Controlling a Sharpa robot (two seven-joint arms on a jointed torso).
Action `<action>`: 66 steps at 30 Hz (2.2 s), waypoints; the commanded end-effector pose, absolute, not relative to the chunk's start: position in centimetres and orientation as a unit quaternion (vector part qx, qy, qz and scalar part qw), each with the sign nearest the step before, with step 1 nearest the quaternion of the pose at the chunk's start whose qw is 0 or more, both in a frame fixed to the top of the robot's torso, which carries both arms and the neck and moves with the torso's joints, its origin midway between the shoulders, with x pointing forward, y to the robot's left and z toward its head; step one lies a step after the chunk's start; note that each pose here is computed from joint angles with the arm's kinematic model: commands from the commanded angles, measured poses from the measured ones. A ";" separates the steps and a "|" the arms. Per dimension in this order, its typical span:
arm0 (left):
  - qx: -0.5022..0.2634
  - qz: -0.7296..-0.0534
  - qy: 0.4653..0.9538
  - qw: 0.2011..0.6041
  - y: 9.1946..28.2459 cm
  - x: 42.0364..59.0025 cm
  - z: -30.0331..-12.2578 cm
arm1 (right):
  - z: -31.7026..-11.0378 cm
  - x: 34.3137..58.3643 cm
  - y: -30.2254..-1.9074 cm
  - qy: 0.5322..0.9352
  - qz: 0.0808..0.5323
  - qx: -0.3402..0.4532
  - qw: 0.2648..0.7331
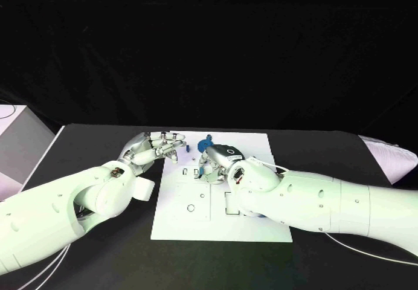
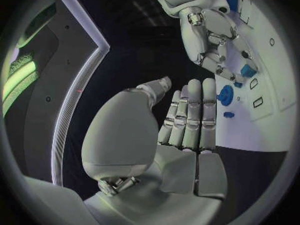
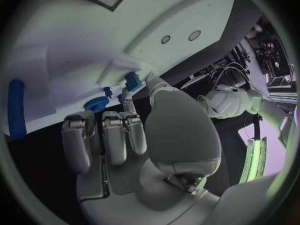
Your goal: Assemble the parts on the task board
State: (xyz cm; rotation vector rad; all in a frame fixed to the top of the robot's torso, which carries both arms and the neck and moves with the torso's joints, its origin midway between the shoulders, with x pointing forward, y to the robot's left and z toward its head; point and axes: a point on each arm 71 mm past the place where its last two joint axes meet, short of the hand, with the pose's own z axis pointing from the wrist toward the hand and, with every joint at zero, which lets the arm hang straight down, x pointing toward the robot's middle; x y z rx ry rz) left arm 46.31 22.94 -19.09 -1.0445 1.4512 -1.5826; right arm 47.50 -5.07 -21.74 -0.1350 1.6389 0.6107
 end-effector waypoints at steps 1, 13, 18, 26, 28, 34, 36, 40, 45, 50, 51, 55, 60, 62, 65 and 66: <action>-0.400 -0.623 0.566 0.362 22.7 46.2 -19.0 | -21.6 47.4 -5.0 0.711 0.273 -0.059 0.645; -0.389 -0.610 0.582 0.372 22.7 46.5 -19.3 | -20.6 46.8 -6.0 0.684 0.306 -0.038 0.662; -0.394 -0.591 0.595 0.378 22.8 46.7 -19.7 | -19.4 47.1 -7.0 0.685 0.341 -0.036 0.643; -0.376 -0.539 0.655 0.373 22.8 46.9 -20.5 | -17.2 48.4 -10.9 0.693 0.409 0.023 0.593; -0.365 -0.524 0.673 0.373 22.8 47.1 -20.5 | -16.8 48.7 -12.0 0.691 0.417 0.040 0.589; -0.296 -0.468 0.751 0.360 22.4 48.3 -20.2 | -15.4 49.6 -16.2 0.682 0.420 0.099 0.590; -0.277 -0.448 0.772 0.355 22.0 48.8 -19.9 | -15.1 49.9 -17.3 0.680 0.416 0.110 0.593; -0.257 -0.374 0.815 0.361 21.8 49.8 -19.3 | -14.8 50.3 -19.3 0.678 0.406 0.131 0.598; -0.224 -0.305 0.841 0.386 21.2 51.4 -17.9 | -14.7 50.7 -20.9 0.677 0.397 0.150 0.601; -0.180 -0.260 0.862 0.397 20.1 53.0 -16.8 | -14.7 50.9 -21.5 0.679 0.391 0.157 0.601; -0.172 -0.254 0.865 0.398 19.9 53.2 -16.7 | -14.8 51.0 -21.6 0.679 0.390 0.158 0.601; -0.143 -0.229 0.876 0.399 19.0 54.0 -16.7 | -14.8 51.1 -21.8 0.682 0.388 0.159 0.599; -0.119 -0.206 0.889 0.392 17.8 54.8 -16.8 | -14.9 51.1 -21.8 0.687 0.387 0.156 0.594; -0.113 -0.200 0.892 0.389 17.4 55.0 -16.8 | -15.0 51.1 -21.9 0.688 0.387 0.156 0.594; -0.105 -0.193 0.897 0.383 16.9 55.4 -16.9 | -15.0 51.1 -21.9 0.690 0.385 0.156 0.593; -0.102 -0.192 0.899 0.380 16.7 55.4 -16.9 | -15.0 51.1 -21.9 0.690 0.384 0.156 0.593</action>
